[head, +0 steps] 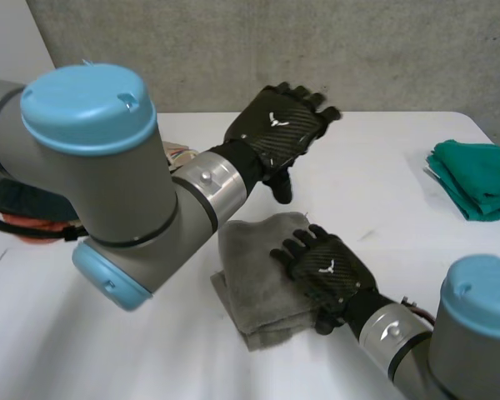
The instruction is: Fold the laundry.
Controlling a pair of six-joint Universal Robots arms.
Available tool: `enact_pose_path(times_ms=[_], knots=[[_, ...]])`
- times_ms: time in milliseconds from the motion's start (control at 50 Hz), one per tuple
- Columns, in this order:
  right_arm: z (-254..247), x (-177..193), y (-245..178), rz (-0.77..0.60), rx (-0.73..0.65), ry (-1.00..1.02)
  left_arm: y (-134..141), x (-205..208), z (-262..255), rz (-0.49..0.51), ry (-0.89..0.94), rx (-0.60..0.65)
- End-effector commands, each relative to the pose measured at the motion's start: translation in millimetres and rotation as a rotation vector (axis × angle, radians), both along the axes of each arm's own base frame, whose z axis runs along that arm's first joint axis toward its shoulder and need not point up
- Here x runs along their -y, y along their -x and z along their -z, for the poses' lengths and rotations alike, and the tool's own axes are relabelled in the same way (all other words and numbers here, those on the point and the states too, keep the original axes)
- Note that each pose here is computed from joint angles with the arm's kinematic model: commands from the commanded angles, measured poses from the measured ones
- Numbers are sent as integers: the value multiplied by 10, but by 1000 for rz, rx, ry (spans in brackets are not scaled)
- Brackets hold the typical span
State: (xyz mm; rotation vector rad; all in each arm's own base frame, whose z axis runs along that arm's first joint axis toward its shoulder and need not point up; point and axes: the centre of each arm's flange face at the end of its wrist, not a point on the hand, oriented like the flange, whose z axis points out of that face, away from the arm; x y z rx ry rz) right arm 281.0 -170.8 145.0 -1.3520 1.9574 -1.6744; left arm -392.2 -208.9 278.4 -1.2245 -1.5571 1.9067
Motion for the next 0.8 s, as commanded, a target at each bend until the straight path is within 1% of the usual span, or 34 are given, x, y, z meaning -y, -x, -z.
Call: enact_pose_path(times_ms=[20,140,220,320,440,800], knots=[[198,-41,-81,-30,31,49,74,-7,-48,145,-81,-55],[365,22,-120,-37,15,41,75,-28,108,152,-151,-24],[365,87,-150,-45,7,102,87,-102,198,194,-196,8],[322,148,-190,-51,20,162,93,-115,175,227,-200,2],[392,221,-238,-53,17,159,91,-109,160,228,-196,-1],[371,455,-408,-72,49,200,81,-101,123,225,-187,-7]])
